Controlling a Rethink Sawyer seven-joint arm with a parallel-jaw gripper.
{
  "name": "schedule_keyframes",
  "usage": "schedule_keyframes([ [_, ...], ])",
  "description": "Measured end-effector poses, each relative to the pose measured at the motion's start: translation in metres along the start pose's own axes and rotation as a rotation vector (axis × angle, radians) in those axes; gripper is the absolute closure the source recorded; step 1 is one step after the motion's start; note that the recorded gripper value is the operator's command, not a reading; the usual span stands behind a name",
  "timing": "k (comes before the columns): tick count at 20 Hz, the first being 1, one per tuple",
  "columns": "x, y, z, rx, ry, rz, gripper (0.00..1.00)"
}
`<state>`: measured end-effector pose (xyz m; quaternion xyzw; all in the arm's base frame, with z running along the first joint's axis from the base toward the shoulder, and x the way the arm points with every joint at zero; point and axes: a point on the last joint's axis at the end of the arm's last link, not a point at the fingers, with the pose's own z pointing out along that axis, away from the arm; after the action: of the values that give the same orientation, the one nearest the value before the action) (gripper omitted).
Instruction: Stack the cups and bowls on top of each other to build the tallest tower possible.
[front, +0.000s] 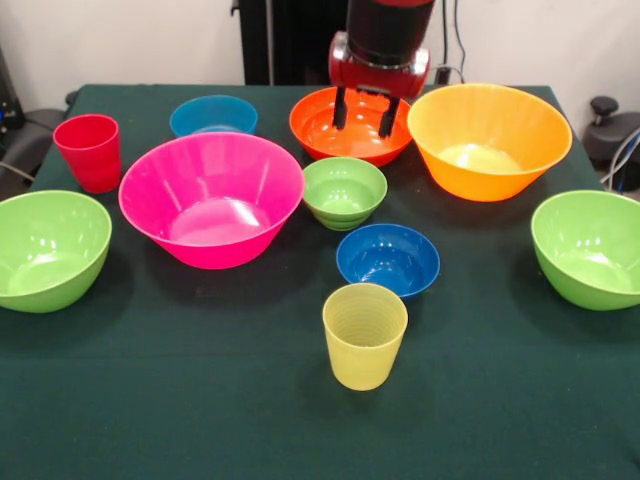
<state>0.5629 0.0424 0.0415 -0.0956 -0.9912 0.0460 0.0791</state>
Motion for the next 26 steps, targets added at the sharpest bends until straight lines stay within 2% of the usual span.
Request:
schedule_keyframes([
  [7,-0.024,0.004,0.020,0.005,-0.013,-0.009,0.00],
  [15,-0.023,0.010,0.037,0.010,-0.001,-0.021,0.00],
  [26,-0.021,0.039,0.046,0.015,-0.076,-0.074,0.00],
])
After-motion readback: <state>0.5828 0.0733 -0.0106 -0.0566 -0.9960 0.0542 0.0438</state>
